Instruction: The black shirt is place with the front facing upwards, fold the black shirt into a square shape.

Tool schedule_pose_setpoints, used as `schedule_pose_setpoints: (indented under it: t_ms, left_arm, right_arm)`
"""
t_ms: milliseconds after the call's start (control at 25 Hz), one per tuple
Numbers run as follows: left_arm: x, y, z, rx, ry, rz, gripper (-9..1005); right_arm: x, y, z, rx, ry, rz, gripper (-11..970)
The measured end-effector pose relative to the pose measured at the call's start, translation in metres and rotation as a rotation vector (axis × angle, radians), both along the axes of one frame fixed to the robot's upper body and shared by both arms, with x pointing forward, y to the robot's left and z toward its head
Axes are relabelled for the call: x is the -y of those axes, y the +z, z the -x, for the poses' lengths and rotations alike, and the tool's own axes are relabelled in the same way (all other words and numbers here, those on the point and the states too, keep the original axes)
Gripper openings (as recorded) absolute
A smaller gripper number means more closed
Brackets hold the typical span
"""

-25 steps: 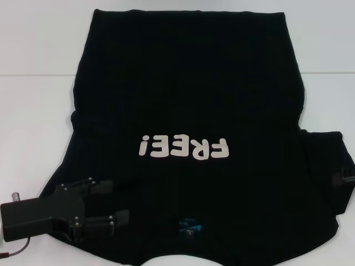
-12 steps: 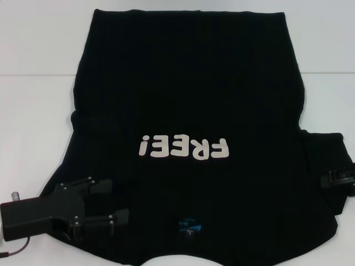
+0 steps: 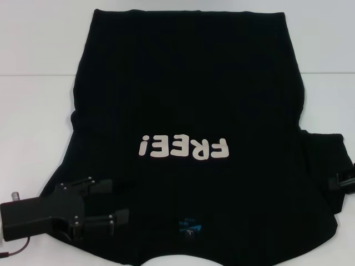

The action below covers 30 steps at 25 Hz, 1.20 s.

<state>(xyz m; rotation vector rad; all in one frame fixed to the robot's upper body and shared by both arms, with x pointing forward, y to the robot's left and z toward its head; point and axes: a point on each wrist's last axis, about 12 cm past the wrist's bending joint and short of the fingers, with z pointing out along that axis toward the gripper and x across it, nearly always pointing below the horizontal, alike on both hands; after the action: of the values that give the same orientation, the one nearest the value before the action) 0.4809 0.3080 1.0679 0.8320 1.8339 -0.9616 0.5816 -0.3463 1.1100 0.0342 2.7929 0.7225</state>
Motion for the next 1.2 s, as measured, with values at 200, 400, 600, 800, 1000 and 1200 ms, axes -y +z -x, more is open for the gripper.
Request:
schedule_pose_setpoints:
  t_ms: [200,400,600,800,1000,1200]
  left_arm:
    - [0.0,0.001,-0.001,0.001,-0.001,0.001,876]
    - [0.0,0.001,-0.001,0.004,-0.001,0.0,876]
    - [0.0,0.001,-0.001,0.004,0.001,0.0,876]
    - [-0.001,0.001,-0.001,0.002,0.002,0.002,875]
    - [-0.001,0.001,-0.001,0.002,0.002,0.005,875]
    - [-0.003,0.002,0.0,0.004,0.009,0.011,875]
  right_arm:
    - [-0.002,-0.001,-0.001,-0.008,0.01,0.014,508]
    - [-0.003,0.0,-0.002,-0.009,0.014,0.022,355]
    - [-0.003,0.001,-0.002,-0.01,0.015,0.022,168]
    - [0.001,0.004,-0.003,-0.003,0.009,0.027,38]
    - [0.013,0.014,-0.003,0.034,-0.019,0.042,4]
    - [0.025,0.028,-0.003,0.089,-0.053,0.031,4]
